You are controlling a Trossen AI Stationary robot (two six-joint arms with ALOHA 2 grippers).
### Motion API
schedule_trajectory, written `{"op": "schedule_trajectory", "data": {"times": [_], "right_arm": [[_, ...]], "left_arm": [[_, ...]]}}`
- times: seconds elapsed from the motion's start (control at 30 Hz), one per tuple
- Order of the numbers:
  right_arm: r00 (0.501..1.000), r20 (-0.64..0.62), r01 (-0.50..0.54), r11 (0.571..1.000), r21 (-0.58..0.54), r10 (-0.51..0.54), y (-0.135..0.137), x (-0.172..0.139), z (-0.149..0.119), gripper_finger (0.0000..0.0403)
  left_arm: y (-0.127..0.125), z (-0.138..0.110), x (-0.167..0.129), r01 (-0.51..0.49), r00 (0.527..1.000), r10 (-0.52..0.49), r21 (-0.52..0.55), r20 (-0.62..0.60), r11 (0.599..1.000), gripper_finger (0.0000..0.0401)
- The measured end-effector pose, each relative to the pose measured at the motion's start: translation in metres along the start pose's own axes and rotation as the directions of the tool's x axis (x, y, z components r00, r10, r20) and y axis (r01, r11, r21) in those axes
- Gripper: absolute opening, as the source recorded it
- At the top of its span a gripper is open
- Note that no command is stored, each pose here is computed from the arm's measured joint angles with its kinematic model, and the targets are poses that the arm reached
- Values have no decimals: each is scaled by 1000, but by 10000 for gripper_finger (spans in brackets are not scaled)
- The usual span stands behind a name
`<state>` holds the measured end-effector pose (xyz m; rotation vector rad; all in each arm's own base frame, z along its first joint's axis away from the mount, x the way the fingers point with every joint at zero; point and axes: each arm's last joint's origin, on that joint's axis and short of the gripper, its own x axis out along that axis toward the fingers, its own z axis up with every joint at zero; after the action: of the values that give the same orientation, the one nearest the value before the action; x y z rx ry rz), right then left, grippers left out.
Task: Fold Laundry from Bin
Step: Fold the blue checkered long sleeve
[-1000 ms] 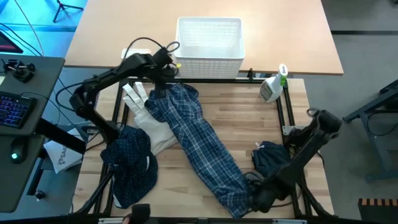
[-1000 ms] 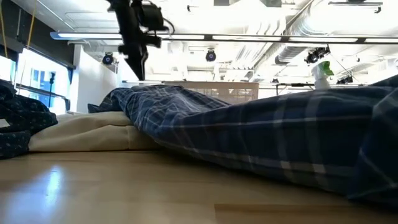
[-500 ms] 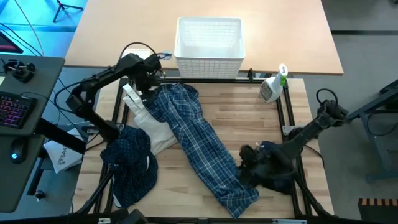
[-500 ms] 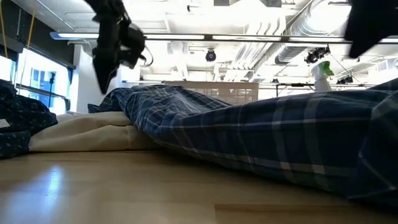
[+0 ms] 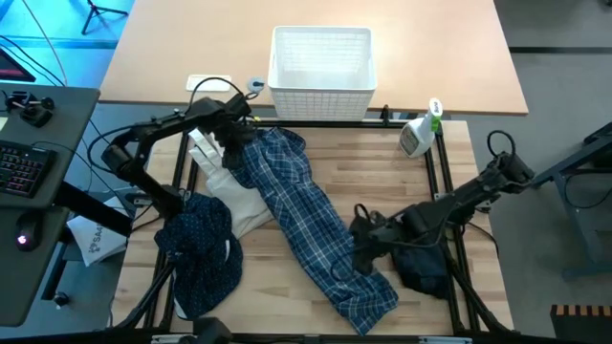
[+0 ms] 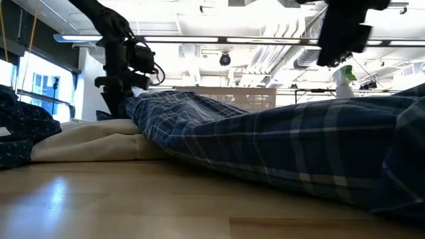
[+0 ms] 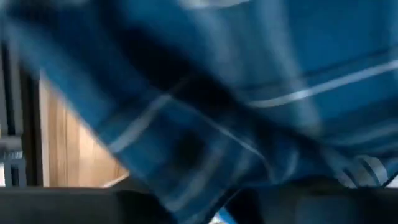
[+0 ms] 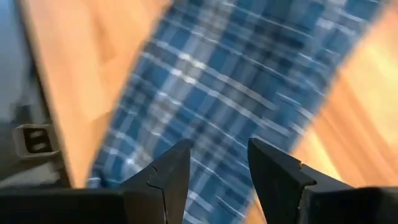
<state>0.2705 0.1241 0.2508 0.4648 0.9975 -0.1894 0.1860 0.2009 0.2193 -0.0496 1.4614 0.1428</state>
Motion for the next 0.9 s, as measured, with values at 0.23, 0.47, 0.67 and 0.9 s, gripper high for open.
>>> {"op": "schedule_trajectory", "data": {"times": [0.23,0.47,0.67,0.9], "right_arm": [[992,-99,-90,990,-110,79,-7,48,18,138],[969,-201,-175,974,-144,144,-9,105,16,109],[967,-200,-176,982,-70,159,-11,110,8,89],[941,-257,-195,974,117,220,-17,122,-48,74]], "left_arm": [[-9,10,2,-93,994,103,184,-44,978,12],[-18,30,-39,-511,833,554,389,3,767,3],[-20,30,-92,-775,625,750,283,215,565,1],[-4,8,-82,-758,651,721,157,237,633,1]]}}
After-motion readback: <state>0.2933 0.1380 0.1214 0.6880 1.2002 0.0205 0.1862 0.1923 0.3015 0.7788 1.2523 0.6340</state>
